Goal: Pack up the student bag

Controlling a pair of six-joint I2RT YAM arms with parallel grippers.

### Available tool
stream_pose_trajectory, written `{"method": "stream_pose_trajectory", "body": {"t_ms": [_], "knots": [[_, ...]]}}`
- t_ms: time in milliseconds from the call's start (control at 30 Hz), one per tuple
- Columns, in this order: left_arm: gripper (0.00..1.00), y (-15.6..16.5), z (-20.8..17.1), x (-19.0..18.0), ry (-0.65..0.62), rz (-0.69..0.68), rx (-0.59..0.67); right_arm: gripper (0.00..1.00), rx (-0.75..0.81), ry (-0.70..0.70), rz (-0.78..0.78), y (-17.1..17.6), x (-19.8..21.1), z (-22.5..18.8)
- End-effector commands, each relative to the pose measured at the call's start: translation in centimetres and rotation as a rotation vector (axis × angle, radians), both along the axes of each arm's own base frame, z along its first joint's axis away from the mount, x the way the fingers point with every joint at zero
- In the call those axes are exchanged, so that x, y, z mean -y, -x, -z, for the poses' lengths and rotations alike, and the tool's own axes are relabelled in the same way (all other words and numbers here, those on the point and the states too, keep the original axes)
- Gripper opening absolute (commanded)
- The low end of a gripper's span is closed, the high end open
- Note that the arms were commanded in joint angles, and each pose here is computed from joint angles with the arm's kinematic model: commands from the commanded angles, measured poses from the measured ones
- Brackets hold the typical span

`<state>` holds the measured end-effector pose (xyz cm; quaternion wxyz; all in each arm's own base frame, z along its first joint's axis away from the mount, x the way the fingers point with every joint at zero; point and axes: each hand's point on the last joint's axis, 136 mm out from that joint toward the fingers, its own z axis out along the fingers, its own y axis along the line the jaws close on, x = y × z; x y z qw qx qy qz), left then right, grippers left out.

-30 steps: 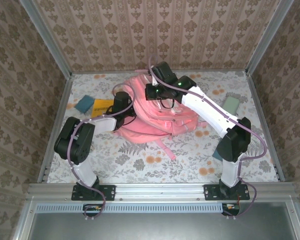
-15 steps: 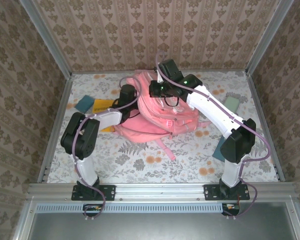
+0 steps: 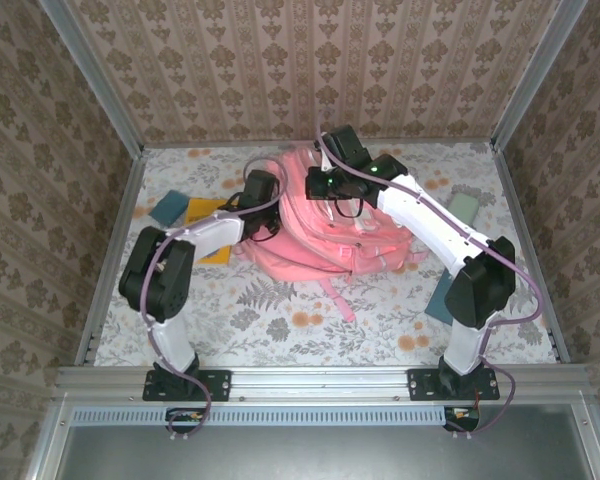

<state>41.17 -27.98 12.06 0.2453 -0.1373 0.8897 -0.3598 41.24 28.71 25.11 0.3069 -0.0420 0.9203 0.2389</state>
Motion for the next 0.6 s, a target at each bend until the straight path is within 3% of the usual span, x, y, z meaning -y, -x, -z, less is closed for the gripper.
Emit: {"method": "stream_pose_trajectory", "body": {"t_ms": [0,233,267,333,467,567], "knots": [[0.90,1.1,-2.6,-3.1,-0.091,0.008,0.046,0.00,0.062,-0.018,-0.021,0.0,0.7,-1.5],[0.86,2.2,-2.9,-10.3,-0.222,-0.028,0.047,0.04,0.030,0.131,-0.081,0.0,1.5,3.3],[0.85,2.3,-2.6,-11.4,-0.233,-0.034,0.040,0.09,0.023,0.146,-0.085,0.0,1.6,3.8],[0.83,2.3,-1.7,-13.8,-0.256,-0.052,0.017,0.28,0.014,0.160,-0.083,0.1,1.8,4.4],[0.77,2.3,0.4,-17.8,-0.312,-0.091,-0.024,0.41,0.034,0.142,-0.063,0.4,1.8,3.9],[0.75,2.1,2.1,-19.8,-0.336,-0.113,-0.064,0.42,0.057,0.159,-0.059,0.9,1.5,3.4]]}}
